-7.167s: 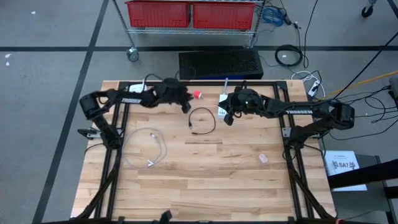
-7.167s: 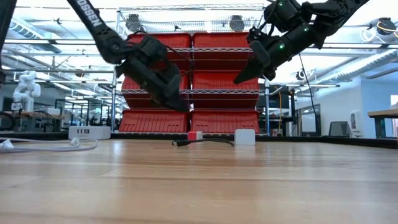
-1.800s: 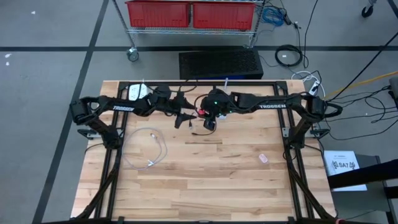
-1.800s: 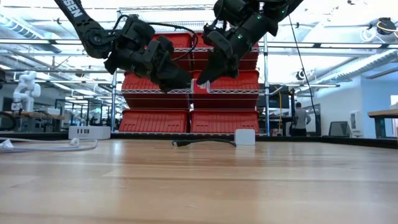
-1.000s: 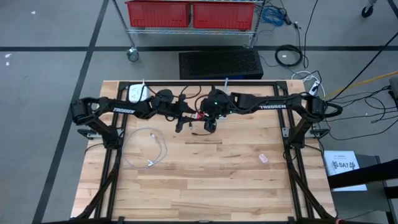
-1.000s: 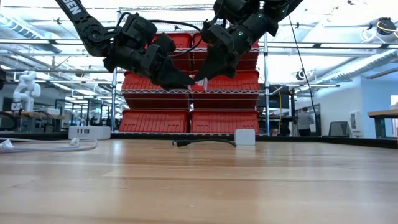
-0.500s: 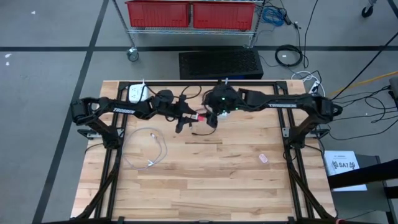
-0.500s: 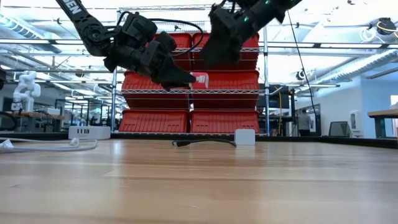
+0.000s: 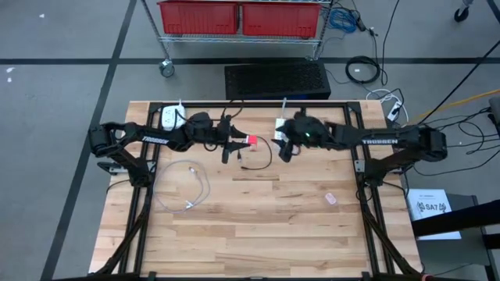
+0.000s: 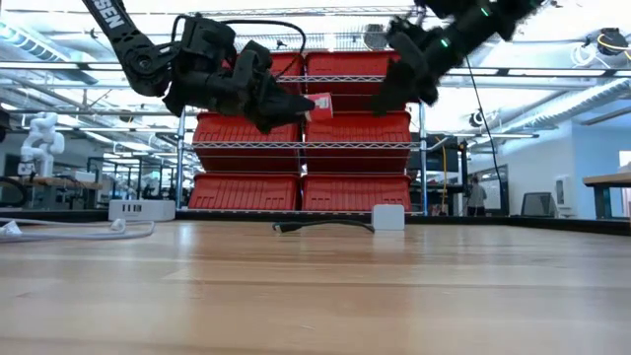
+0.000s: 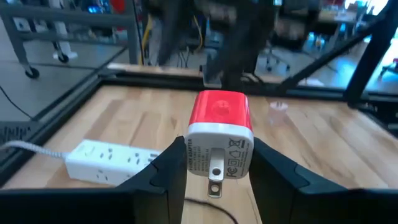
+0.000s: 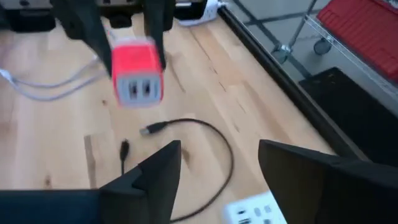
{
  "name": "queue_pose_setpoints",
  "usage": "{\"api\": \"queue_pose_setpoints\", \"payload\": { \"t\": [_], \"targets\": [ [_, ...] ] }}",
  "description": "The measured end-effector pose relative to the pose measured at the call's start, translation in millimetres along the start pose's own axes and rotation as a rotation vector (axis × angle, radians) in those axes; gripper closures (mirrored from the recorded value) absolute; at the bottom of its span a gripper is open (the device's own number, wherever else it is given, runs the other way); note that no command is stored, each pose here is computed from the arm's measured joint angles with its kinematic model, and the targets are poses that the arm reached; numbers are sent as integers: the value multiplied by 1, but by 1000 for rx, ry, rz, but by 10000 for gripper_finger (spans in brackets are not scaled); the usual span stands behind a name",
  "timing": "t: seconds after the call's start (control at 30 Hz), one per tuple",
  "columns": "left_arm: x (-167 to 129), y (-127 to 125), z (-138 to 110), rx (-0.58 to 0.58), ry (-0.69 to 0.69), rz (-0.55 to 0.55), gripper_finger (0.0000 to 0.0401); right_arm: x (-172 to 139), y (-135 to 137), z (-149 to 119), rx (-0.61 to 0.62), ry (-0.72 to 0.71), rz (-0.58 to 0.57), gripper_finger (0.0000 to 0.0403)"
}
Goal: Insert USB
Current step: Insert the red charger adapter into the right outlet extension
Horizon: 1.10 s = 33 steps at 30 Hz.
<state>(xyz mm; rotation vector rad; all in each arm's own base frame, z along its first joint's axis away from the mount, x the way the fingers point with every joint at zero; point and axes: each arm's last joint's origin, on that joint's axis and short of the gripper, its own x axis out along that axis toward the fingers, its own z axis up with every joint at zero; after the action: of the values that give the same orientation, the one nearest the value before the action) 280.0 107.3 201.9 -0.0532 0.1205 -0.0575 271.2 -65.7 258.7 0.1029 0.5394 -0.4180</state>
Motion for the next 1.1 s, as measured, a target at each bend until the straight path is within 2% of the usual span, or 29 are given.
{"api": "queue_pose_setpoints", "payload": {
  "t": [0.17, 0.27, 0.4, 0.5, 0.6, 0.73, 0.93, 1.1],
  "targets": [
    [2, 1, 9, -9, -127, -8, 257, 3, 10, -53, 100, -313, 97, 212],
    [7, 3, 7, -37, -203, -28, 257, 1, 17, -71, 133, -515, 164, 234],
    [14, 6, 0, -92, -321, -80, 257, 1, 22, -74, 195, -691, 216, 270],
    [17, 8, -7, -139, -411, -128, 257, 7, 26, -65, 190, -746, 225, 277],
    [25, 10, -12, -197, -424, -146, 257, 17, 30, -53, 140, -764, 204, 260],
    [34, 7, -11, -201, -426, -168, 257, 22, 34, -40, 110, -792, 181, 212],
    [37, 6, -2, -176, -457, -180, 257, 20, 34, -36, 108, -814, 178, 141],
    [36, 6, 1, -162, -463, -188, 257, 21, 32, -37, 125, -813, 144, 114]
  ]
}}
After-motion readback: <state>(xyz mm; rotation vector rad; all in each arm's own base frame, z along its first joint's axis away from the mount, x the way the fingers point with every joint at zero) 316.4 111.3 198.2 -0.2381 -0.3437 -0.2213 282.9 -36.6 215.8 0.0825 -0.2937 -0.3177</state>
